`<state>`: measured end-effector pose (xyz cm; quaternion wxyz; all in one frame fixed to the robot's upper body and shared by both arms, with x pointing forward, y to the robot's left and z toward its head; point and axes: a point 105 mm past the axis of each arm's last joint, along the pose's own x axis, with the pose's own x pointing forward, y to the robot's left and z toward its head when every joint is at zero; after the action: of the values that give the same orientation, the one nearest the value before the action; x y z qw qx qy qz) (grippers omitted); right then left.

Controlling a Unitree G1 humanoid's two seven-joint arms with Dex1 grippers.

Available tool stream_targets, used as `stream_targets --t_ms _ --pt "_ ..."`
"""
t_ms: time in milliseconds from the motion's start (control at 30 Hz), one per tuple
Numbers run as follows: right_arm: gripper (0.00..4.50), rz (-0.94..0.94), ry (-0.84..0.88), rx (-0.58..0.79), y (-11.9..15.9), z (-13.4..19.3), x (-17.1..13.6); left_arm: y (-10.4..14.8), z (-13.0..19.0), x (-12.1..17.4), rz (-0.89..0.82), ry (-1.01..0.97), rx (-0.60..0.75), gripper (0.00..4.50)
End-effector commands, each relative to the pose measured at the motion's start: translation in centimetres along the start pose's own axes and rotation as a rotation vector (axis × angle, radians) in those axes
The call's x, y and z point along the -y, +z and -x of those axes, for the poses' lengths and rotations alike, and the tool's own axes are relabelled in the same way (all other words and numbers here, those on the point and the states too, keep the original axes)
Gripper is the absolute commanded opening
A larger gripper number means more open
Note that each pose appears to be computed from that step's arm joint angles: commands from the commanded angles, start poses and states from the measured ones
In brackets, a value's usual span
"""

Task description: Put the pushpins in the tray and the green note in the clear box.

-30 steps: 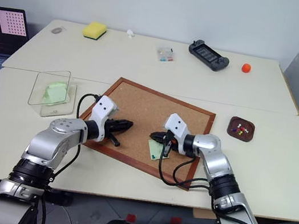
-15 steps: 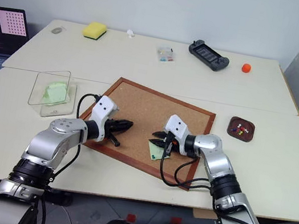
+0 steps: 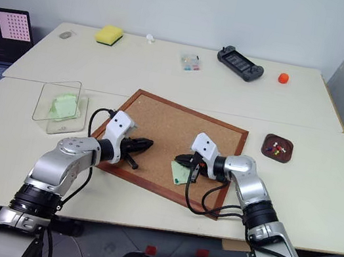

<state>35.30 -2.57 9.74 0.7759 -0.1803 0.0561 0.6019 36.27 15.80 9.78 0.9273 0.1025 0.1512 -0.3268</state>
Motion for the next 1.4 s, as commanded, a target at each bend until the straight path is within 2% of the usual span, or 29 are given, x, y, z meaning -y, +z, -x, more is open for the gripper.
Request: stream_targets --t_ms 33,367,767,967,1033,1167,1233,1400 --pt "0.01 0.014 0.000 0.058 1.8 0.3 0.4 -1.2 -0.4 0.9 0.004 -0.027 -0.048 0.00" --pt "0.01 0.002 0.019 0.097 3.3 2.2 0.2 -2.9 -0.8 -0.5 -0.013 0.056 -0.114 0.00" --pt "0.01 -0.021 -0.121 0.164 5.3 4.8 1.4 -4.4 -0.7 -1.4 -0.007 0.096 -0.150 0.00" --pt "0.01 -0.060 -0.336 0.187 5.7 8.9 4.3 -4.7 -0.7 -1.1 -0.007 0.083 -0.166 0.00" --pt "0.01 -0.078 -0.437 0.148 4.7 10.7 5.6 -4.8 -0.8 -1.0 -0.008 0.083 -0.169 0.00" --pt "0.01 -0.111 -0.776 0.000 1.0 16.6 9.7 -5.1 -0.8 -1.1 -0.014 0.088 -0.184 0.00" --pt "0.01 -0.135 -0.868 -0.040 -0.1 18.5 10.8 -5.0 -0.8 -1.0 -0.012 0.084 -0.180 0.00" --pt "0.01 -0.231 -0.982 -0.040 -1.6 20.4 12.5 -4.8 -1.0 -1.1 -0.015 0.080 -0.176 0.00"
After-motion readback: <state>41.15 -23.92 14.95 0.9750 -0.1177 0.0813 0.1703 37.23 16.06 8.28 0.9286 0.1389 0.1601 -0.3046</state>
